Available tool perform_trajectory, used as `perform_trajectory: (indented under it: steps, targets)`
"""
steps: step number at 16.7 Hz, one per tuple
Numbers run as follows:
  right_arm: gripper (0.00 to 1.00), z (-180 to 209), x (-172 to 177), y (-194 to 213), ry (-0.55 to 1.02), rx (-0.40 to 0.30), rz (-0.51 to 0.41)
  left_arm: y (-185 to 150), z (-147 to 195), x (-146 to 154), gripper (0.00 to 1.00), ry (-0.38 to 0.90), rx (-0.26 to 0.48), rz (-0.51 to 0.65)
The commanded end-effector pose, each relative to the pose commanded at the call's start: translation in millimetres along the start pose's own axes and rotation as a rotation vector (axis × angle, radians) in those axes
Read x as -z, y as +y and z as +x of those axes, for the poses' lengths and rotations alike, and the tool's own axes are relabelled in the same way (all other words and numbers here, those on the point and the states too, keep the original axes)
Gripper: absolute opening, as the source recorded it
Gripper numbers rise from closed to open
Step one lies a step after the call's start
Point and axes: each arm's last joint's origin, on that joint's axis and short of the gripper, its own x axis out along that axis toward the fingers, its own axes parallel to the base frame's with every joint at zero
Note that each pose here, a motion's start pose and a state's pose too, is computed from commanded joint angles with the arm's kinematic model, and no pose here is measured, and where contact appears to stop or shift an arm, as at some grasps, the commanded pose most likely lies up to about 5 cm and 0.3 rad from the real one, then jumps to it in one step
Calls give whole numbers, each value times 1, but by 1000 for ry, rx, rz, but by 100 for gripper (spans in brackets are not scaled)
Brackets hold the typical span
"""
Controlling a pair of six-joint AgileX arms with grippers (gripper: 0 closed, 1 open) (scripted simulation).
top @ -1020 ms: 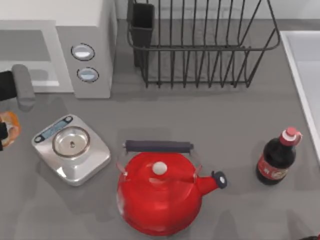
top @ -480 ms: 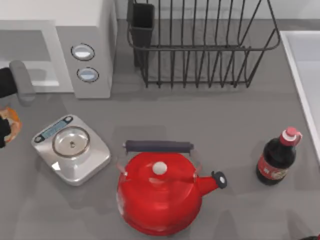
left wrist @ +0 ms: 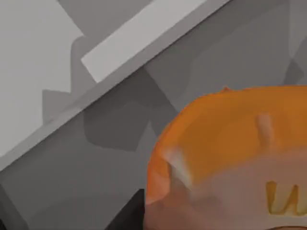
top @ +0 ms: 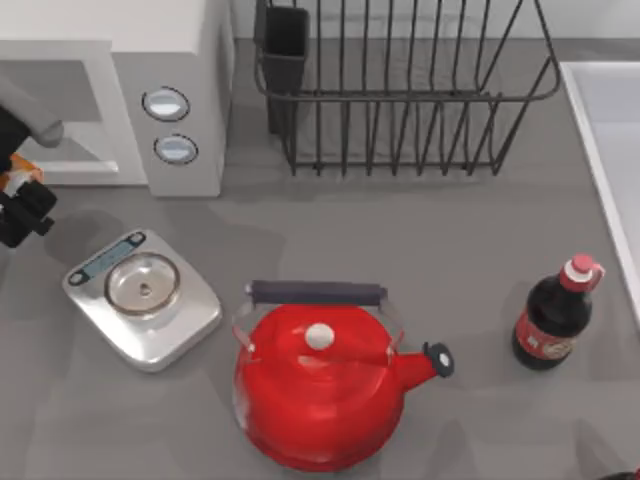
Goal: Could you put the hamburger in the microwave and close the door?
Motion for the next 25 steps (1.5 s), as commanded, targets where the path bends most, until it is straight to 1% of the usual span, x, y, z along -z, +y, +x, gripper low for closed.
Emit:
perform_trajectory:
  steps: [4, 6, 8, 10, 13, 16, 18, 23, 25]
  targets:
    - [100, 0, 0, 0, 0, 0, 0, 18, 13, -11, 0, -300, -208, -239]
    - [100, 0, 0, 0, 0, 0, 0, 24, 16, -14, 0, -462, -279, -338]
    - [100, 0, 0, 0, 0, 0, 0, 26, 22, -13, 0, -604, -316, -420]
    - [100, 0, 0, 0, 0, 0, 0, 22, 32, -7, 0, -709, -321, -486]
    - [100, 0, 0, 0, 0, 0, 0, 9, 51, 9, 0, -783, -285, -563]
    - [100, 0, 0, 0, 0, 0, 0, -6, 68, 26, 0, -783, -238, -614]
    - [100, 0, 0, 0, 0, 0, 0, -10, 72, 31, 0, -775, -224, -626]
    - [100, 0, 0, 0, 0, 0, 0, -11, 72, 30, 0, -774, -221, -620]
    - [100, 0, 0, 0, 0, 0, 0, -9, 80, 26, 0, -757, -210, -624]
